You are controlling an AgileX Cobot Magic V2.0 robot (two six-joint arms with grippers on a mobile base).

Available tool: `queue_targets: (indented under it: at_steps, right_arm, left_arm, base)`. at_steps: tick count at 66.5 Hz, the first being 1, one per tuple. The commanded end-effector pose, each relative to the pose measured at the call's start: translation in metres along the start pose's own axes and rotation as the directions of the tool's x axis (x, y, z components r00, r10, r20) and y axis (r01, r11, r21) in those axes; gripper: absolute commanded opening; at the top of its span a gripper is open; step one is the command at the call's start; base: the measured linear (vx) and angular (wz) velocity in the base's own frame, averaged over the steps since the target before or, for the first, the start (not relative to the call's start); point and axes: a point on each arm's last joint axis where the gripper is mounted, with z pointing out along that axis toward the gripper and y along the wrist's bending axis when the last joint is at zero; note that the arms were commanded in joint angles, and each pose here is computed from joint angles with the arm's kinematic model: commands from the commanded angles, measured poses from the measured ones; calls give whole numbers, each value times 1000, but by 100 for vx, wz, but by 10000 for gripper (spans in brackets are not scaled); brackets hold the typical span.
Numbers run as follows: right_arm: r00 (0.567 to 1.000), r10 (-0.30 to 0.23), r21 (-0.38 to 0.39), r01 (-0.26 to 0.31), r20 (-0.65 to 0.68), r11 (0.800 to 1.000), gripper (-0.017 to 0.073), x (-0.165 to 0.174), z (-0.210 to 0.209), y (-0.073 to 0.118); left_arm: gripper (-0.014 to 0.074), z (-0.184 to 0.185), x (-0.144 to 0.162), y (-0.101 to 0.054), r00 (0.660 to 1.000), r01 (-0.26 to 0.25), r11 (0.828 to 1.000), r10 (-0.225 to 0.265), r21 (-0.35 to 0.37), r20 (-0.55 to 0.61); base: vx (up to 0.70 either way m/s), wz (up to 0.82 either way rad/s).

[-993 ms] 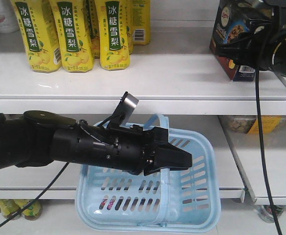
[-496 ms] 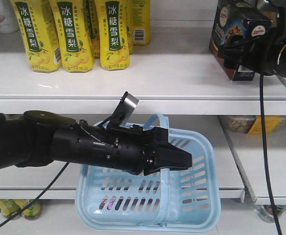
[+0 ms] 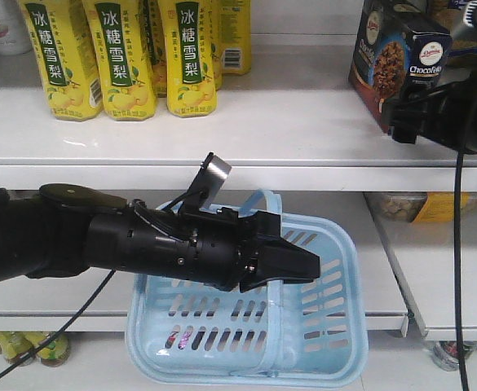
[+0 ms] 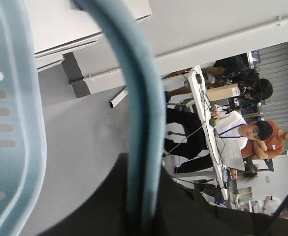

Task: Left arm holds basket, right arm returns cookies
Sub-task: 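Open the right gripper and withdraw it from the box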

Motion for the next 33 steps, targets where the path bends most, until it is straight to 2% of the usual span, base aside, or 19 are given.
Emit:
queue_targets:
  at_steps: [1,19,33]
  right_arm:
    - [993,-12,-32,16,119,999,559,-11,-25,-1]
    - [981,-21,-47,31,193,998,559,20,-76,-12]
    - [971,-39,-45,52,237,998,559,67,-117,-26]
  left_arm:
    - [-3,-10,-13,-23,994,20,997,-29,81,107]
    - [-3,-10,-13,-23,994,20,997,-29,81,107]
    - [-3,-10,-13,-23,994,20,997,-29,81,107]
  base:
    - [0,0]
    - [0,0]
    - [0,0]
